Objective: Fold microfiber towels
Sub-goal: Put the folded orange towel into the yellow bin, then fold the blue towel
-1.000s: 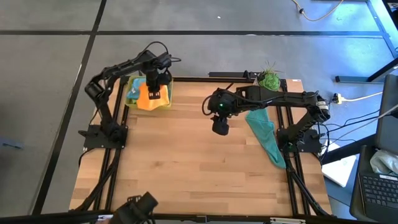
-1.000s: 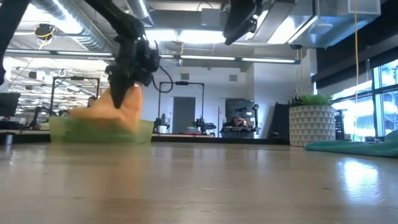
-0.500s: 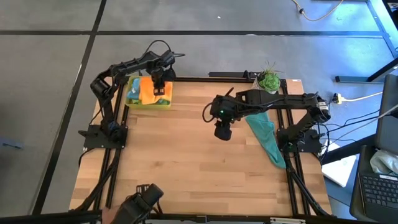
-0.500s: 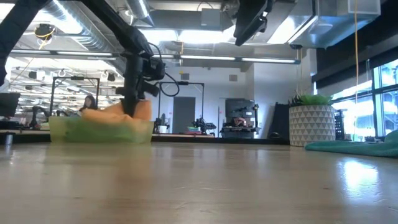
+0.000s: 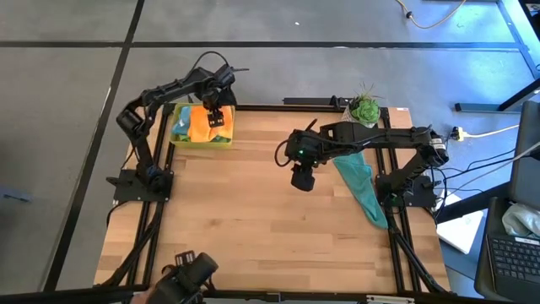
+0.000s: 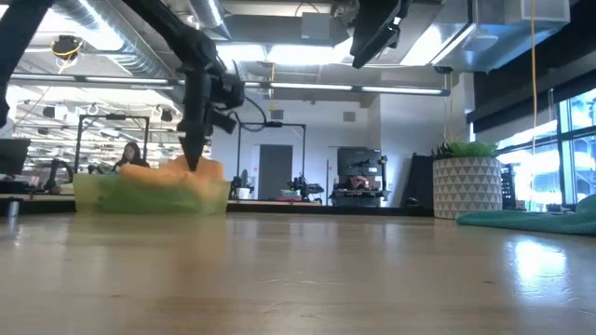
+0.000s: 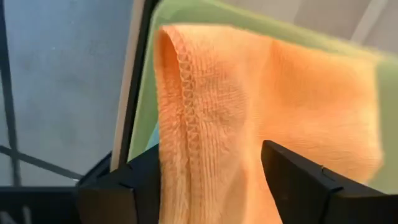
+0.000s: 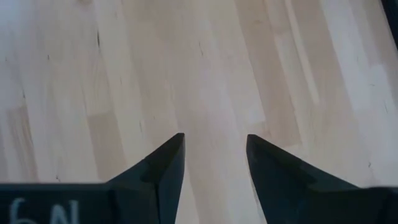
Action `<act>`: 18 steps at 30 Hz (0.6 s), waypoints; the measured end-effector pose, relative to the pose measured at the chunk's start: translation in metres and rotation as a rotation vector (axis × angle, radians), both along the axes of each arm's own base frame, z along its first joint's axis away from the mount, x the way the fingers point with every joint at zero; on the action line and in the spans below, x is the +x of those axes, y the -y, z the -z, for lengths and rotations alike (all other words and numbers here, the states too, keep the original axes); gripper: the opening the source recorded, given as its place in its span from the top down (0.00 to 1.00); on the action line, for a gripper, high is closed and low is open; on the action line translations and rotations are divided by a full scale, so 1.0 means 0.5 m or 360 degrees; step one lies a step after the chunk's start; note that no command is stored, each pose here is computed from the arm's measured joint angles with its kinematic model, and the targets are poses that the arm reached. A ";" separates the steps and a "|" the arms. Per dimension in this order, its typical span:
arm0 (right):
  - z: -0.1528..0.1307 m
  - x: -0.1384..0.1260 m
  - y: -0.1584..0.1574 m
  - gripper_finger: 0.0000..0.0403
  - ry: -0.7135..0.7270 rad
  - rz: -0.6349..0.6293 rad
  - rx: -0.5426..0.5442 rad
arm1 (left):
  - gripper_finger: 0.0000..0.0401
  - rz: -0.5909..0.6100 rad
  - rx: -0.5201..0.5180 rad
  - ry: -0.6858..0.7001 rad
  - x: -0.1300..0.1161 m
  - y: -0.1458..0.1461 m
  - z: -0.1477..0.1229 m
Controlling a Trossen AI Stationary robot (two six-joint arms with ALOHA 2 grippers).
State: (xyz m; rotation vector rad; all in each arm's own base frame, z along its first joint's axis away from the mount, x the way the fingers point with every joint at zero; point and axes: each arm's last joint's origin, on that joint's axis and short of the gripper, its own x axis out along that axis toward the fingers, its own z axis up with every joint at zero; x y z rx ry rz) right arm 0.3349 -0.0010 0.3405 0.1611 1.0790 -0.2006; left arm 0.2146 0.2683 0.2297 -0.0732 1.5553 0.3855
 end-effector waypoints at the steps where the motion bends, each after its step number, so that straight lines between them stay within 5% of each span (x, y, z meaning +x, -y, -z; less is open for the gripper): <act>1: 0.000 0.000 0.000 0.57 -0.0001 -0.0007 -0.0003 | 0.40 -0.0046 0.0005 0.0035 -0.003 0.004 -0.010; 5: 0.000 0.000 0.000 0.57 -0.0001 -0.0011 -0.0006 | 0.39 -0.0250 -0.0030 0.0144 -0.022 0.032 -0.056; 12: 0.000 0.001 0.000 0.57 0.0007 -0.0013 -0.0007 | 0.40 -0.0419 -0.0376 0.0029 -0.055 0.082 -0.073; 18: 0.000 0.001 0.000 0.57 0.0007 -0.0007 -0.0005 | 0.41 -0.0388 -0.0025 -0.0052 -0.056 0.079 -0.095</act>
